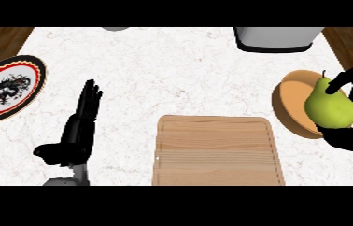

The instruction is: Pick the pear from the cutting board and place it in the pot

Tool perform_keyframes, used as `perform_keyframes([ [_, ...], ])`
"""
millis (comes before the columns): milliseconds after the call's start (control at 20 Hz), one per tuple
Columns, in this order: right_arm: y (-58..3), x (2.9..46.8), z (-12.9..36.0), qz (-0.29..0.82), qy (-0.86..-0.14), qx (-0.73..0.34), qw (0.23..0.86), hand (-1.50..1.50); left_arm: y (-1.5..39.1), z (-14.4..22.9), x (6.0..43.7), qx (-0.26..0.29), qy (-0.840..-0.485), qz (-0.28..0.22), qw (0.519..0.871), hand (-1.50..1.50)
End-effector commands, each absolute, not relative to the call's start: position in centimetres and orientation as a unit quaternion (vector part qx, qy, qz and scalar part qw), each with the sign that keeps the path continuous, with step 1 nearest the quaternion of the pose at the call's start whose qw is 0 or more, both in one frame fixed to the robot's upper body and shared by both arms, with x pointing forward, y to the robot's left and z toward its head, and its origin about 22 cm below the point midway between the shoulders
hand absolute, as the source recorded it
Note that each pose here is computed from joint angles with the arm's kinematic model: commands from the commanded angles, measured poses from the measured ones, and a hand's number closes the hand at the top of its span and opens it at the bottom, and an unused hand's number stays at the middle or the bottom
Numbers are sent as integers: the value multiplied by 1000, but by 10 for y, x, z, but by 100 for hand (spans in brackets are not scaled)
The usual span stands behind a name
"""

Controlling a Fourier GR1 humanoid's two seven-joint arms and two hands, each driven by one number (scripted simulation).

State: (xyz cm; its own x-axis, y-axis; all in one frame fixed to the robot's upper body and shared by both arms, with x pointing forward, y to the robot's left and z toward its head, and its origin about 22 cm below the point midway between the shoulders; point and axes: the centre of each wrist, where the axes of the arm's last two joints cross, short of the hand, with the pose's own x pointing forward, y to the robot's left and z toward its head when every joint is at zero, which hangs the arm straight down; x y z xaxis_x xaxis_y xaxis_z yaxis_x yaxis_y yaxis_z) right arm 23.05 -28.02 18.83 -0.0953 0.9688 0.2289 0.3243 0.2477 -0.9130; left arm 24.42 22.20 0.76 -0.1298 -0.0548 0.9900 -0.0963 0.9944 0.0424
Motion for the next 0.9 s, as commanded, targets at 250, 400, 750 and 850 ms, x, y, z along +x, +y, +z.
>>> perform_keyframes([
  [250,-345,294,153,390,-618,-455,509,150,223,9,250,40,-756,19,653,0],
  [400,-353,310,141,416,-597,-442,525,150,216,9,256,43,-751,11,659,0],
  [750,-379,332,96,432,-480,-466,605,150,224,12,242,36,-752,9,658,0],
  [850,-395,327,79,415,-472,-449,635,-150,218,2,259,42,-751,14,659,0],
])
